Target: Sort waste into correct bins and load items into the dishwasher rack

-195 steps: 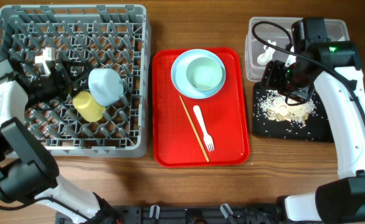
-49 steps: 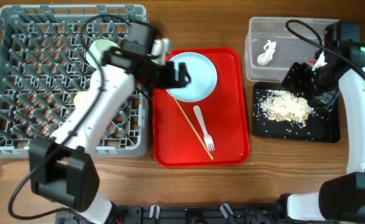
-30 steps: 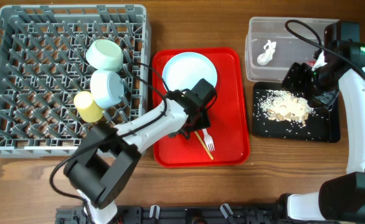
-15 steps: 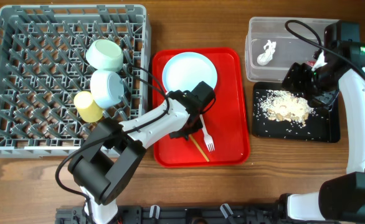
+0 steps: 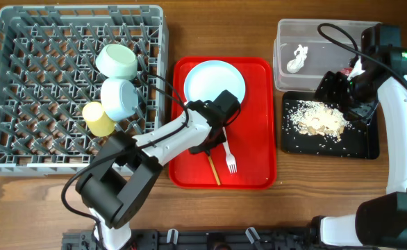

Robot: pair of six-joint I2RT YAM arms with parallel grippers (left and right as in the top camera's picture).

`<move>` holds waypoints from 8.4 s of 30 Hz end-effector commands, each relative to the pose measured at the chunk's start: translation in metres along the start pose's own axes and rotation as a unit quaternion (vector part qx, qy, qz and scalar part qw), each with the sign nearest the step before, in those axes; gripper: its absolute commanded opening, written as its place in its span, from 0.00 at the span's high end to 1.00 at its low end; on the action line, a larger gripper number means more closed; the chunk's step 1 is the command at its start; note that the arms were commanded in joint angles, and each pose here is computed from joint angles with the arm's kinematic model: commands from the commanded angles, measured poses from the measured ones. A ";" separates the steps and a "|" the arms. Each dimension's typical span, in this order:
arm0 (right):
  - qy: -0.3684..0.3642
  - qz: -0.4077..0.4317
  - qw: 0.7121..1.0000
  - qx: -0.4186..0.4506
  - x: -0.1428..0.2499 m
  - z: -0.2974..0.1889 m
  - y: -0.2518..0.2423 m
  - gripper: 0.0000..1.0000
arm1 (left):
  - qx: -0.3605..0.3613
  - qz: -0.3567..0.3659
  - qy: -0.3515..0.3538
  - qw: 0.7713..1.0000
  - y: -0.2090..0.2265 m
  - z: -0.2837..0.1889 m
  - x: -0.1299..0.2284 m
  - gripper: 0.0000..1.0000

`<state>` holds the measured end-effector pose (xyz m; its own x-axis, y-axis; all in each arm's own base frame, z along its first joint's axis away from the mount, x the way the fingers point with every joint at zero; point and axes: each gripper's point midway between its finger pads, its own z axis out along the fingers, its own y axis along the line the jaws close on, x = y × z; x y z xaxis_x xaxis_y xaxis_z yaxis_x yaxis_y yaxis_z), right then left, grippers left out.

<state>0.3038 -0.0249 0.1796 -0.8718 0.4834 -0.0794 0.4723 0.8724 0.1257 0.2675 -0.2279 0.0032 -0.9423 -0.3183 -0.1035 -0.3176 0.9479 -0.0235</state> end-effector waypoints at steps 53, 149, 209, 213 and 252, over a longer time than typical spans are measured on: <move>-0.008 -0.019 1.000 -0.008 0.003 -0.008 0.003 0.14 | 0.217 0.214 -0.080 0.949 -0.019 -0.109 -0.104 0.28; -0.012 -0.032 0.999 -0.009 0.001 -0.008 0.003 0.14 | 0.072 0.076 -0.186 0.977 0.070 -0.099 -0.195 0.35; -0.011 -0.034 0.999 -0.012 0.001 -0.008 0.005 0.14 | 0.134 0.459 -0.121 0.870 -0.114 -0.004 -0.036 0.96; -0.009 -0.034 0.999 -0.012 0.002 -0.008 0.004 0.14 | 0.174 0.449 -0.183 0.857 -0.135 -0.068 -0.053 0.96; -0.005 -0.033 0.999 -0.010 0.004 -0.008 0.003 0.14 | 0.454 0.094 -0.202 0.863 0.035 -0.182 -0.266 0.52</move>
<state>0.3021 -0.0243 0.1794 -0.8941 0.4410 -0.0778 0.4305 0.8944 0.1217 0.4790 -0.1264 0.2176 -0.8027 -0.2731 -0.5301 0.2654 0.6326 -0.7276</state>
